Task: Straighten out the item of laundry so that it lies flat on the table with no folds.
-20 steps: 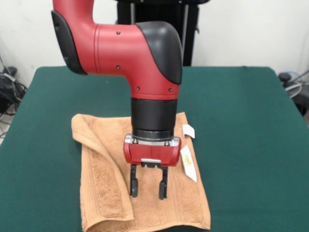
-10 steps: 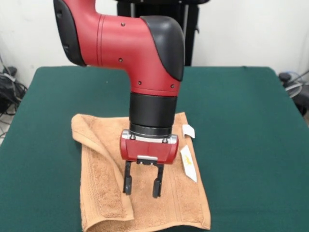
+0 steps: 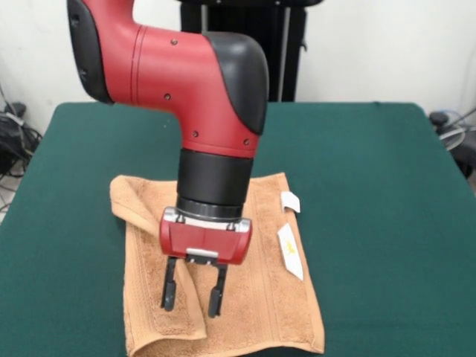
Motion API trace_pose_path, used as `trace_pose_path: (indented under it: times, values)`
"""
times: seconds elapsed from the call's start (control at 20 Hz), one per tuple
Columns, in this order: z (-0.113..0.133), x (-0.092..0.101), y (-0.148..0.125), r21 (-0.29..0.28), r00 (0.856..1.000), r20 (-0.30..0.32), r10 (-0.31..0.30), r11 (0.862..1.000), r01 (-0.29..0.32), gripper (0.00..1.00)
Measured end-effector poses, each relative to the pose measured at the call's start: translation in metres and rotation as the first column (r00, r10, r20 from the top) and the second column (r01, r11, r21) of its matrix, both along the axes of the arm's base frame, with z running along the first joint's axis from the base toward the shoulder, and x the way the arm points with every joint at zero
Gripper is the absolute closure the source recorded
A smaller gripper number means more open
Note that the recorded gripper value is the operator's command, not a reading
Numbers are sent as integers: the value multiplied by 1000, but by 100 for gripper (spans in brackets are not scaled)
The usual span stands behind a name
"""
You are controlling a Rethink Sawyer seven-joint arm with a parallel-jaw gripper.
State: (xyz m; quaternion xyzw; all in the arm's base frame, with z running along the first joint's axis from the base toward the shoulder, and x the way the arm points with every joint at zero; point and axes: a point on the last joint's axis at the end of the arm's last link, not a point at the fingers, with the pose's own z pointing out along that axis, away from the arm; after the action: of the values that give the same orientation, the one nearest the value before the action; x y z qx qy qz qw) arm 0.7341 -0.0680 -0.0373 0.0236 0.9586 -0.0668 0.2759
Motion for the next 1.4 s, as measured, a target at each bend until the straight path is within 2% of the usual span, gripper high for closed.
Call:
trace_pose_path:
  times: [0.25,0.6,1.4]
  values:
    - [-12,3,-7,0,1000,6,-8,1000,8,0]
    - [-28,-3,-16,8,1000,-10,-24,1000,24,0]
    - [-25,-6,-23,22,999,-4,-40,999,40,0]
